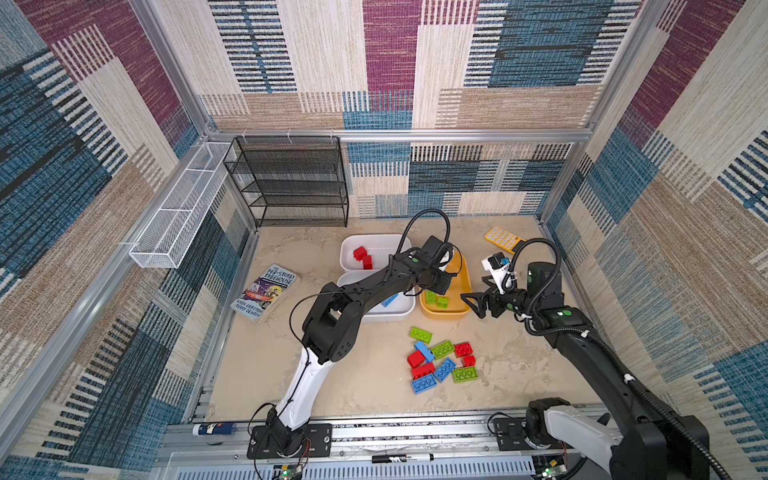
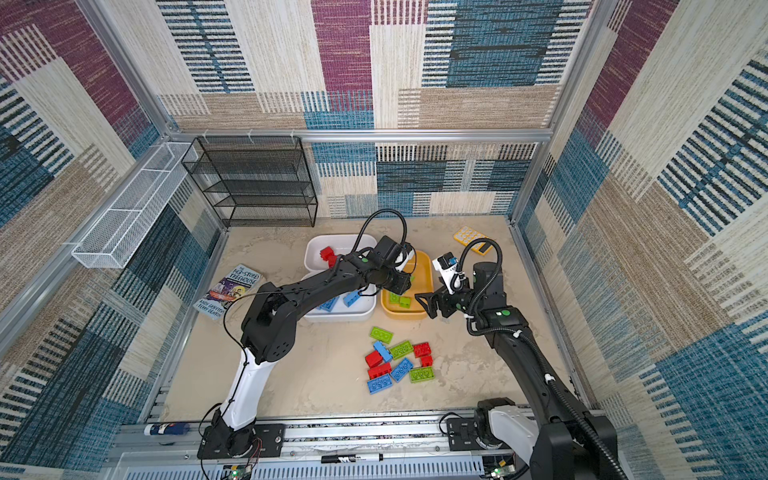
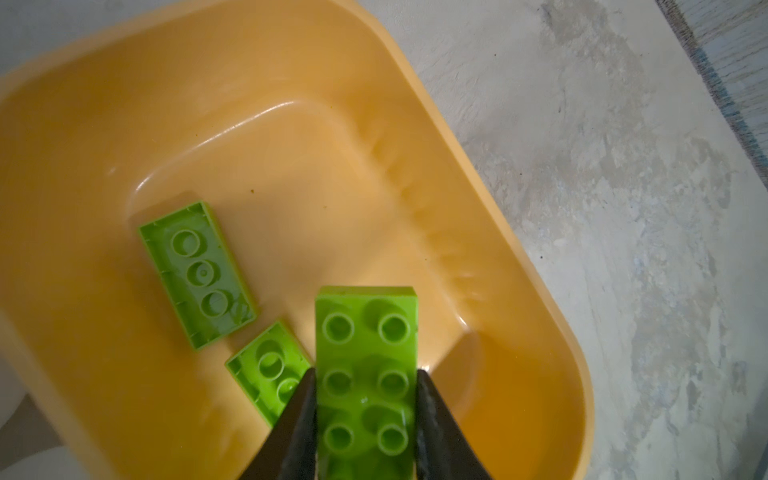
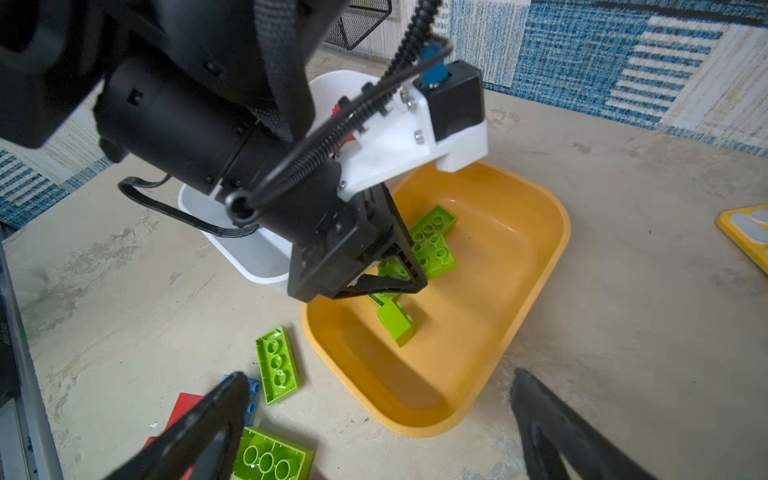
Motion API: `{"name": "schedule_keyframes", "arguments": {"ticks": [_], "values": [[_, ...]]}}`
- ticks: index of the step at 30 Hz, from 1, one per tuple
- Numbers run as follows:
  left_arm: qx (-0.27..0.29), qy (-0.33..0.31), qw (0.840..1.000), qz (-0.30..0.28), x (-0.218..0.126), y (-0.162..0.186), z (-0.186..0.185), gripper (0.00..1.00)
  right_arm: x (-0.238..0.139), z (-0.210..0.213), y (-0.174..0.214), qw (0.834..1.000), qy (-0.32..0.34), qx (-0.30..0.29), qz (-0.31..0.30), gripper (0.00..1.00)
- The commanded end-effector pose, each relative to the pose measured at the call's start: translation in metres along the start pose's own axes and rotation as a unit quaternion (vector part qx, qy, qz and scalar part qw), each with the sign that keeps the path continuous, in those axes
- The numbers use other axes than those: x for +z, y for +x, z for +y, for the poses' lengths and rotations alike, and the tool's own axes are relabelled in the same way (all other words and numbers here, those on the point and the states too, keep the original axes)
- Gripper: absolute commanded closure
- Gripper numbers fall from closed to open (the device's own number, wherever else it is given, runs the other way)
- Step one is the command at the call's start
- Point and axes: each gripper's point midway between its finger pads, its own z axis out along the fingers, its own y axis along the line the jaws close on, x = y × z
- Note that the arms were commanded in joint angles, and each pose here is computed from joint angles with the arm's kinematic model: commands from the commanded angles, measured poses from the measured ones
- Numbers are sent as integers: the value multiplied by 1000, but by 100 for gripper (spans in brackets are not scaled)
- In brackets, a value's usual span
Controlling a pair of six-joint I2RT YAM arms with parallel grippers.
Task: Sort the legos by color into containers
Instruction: 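Lift the lime-green brick, carry it into the yellow tray, release it, then draw the left gripper back beside the white boxes while the right gripper reaches the pile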
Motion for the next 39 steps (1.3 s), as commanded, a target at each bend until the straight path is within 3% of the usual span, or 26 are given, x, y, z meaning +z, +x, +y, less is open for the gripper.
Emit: {"name": "schedule_keyframes", "arguments": {"ticks": [1, 4, 9, 14, 17, 27, 39], "values": [[-5, 0, 1000, -2, -4, -5, 2, 52, 2, 5, -2, 1000, -20, -20, 3, 1], [6, 2, 1000, 6, -18, -2, 2, 38, 5, 11, 1, 998, -44, -30, 16, 1], [12, 13, 1000, -2, -59, -1, 2, 27, 6, 19, -2, 997, -61, -40, 10, 1], [-20, 59, 998, -1, -113, 12, 7, 21, 16, 37, 7, 995, -84, -53, 28, 1], [-45, 86, 995, -9, -144, 23, 15, 1, 25, 49, 16, 992, -92, -66, 47, 0], [-113, 188, 974, -50, -210, 47, 27, 1, 61, 76, 59, 980, -86, -130, 126, 5], [-154, 208, 964, -62, -224, 73, 42, 1, 96, 91, 99, 945, -92, -240, 200, 23]]}}
